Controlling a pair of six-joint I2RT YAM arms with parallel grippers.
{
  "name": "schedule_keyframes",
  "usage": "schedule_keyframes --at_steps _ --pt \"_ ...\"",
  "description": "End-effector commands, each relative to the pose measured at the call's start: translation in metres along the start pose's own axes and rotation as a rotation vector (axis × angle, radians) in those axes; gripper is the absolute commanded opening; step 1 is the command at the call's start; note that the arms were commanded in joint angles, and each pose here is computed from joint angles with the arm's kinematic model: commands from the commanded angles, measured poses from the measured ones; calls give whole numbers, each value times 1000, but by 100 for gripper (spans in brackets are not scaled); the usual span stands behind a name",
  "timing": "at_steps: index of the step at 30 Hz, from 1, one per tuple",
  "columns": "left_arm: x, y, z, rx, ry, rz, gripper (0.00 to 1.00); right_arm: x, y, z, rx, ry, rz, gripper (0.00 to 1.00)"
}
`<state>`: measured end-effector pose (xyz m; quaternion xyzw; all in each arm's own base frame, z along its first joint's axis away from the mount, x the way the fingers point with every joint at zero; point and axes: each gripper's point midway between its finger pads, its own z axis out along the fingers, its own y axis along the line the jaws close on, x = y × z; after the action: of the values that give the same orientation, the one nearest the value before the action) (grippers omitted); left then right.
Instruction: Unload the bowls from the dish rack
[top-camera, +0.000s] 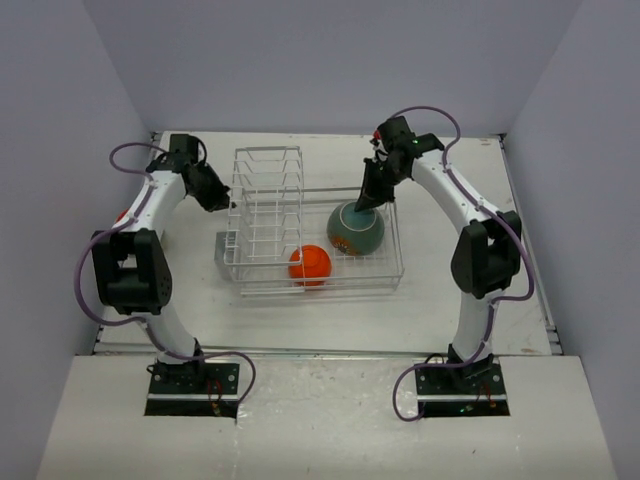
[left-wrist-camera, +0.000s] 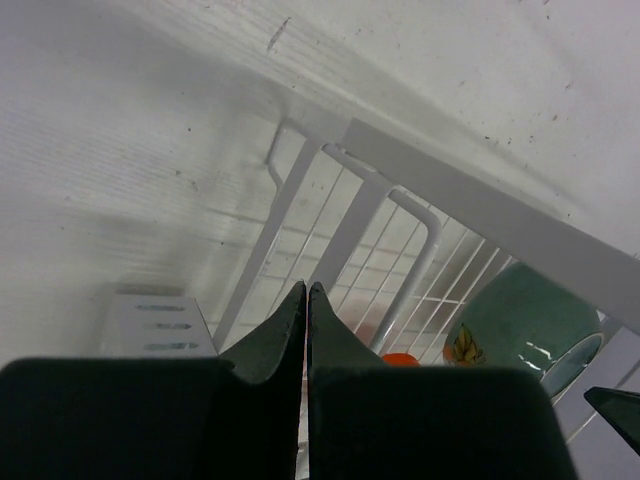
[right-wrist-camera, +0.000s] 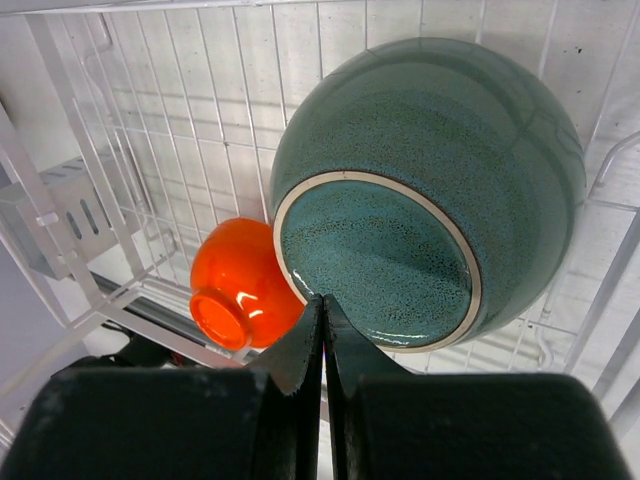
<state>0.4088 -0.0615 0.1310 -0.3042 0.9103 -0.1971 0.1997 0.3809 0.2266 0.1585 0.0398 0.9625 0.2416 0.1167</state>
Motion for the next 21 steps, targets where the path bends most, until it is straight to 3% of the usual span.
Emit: schedule_keyframes --at_steps 1,12,21 --pt "-1 -23 5 38 -6 82 0 -1 1 0 10 -3 -26 0" --pt "-1 -35 20 66 32 95 0 -3 -6 25 31 46 -5 0" --pt "4 -35 27 73 57 98 0 7 38 45 -53 99 -45 0"
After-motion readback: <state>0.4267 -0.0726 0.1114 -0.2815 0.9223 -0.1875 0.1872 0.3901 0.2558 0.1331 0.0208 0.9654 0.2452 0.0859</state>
